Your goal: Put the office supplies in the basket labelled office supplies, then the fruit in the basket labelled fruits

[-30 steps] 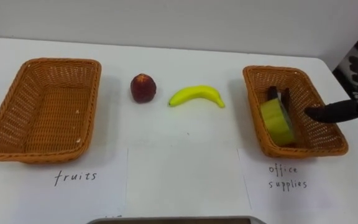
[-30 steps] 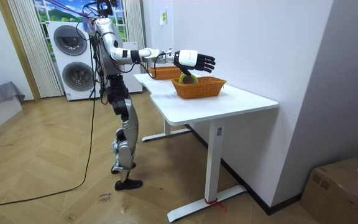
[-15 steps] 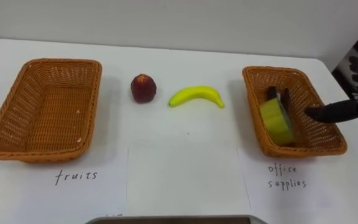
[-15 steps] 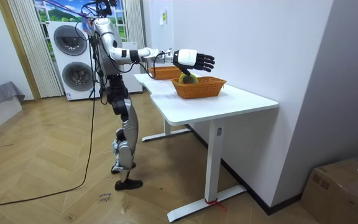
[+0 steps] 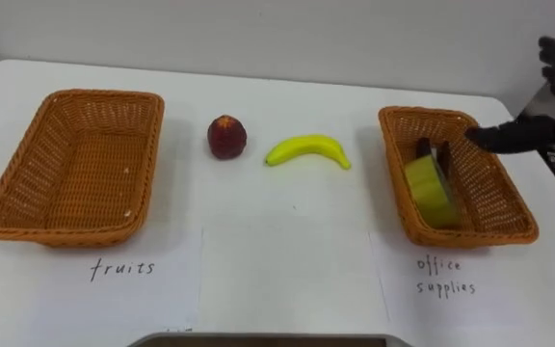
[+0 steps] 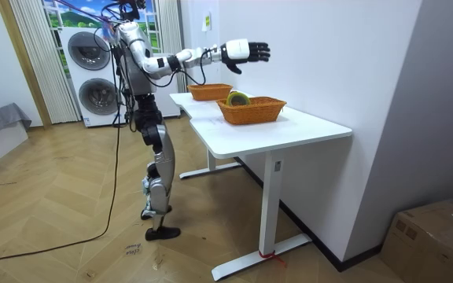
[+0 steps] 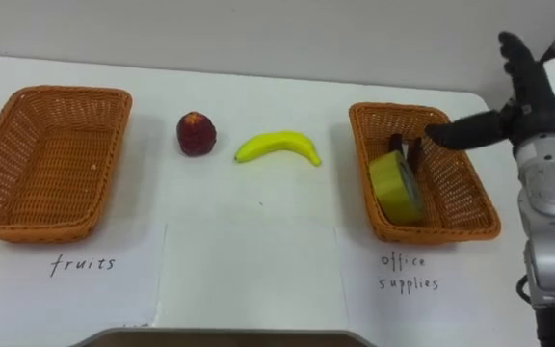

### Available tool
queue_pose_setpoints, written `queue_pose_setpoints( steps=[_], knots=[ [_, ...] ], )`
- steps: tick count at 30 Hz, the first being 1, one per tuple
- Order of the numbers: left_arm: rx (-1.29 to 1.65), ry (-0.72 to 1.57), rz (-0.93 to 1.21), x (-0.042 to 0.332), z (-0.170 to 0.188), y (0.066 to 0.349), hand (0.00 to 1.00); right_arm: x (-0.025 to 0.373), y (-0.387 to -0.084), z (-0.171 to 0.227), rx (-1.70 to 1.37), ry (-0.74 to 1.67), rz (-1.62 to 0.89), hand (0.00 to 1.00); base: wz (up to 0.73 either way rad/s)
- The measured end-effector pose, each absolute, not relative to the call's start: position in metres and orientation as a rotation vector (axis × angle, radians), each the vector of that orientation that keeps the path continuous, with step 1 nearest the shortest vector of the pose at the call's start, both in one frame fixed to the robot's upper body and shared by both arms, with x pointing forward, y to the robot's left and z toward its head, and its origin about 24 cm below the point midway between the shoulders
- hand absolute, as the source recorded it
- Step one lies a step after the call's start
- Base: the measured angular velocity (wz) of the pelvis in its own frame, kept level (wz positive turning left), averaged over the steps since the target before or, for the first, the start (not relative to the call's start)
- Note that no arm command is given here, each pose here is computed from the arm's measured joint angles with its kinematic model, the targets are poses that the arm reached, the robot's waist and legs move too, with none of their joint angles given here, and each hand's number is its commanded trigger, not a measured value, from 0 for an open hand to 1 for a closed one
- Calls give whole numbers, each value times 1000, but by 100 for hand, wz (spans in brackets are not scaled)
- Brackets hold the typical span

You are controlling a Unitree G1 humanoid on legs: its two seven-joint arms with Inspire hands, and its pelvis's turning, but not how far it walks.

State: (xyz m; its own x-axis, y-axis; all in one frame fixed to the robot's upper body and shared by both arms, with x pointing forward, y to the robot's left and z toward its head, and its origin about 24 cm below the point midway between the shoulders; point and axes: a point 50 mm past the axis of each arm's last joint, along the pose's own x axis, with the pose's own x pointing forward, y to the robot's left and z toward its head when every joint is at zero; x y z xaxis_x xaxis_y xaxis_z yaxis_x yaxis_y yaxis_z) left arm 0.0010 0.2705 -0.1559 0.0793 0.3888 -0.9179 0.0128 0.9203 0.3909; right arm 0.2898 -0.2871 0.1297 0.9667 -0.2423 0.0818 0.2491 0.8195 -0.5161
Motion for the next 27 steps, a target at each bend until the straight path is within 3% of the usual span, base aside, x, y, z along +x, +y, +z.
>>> queue_pose_setpoints(
  steps=[8, 27],
  knots=[
    [356, 1483, 302, -5, -154, 275, 0, 300, -279, 144, -406, -73, -213, 0, 3],
    [391, 1495, 316, -10, -150, 287, 0, 310, -275, 131, -480, 3, -172, 0, 4]
  ],
)
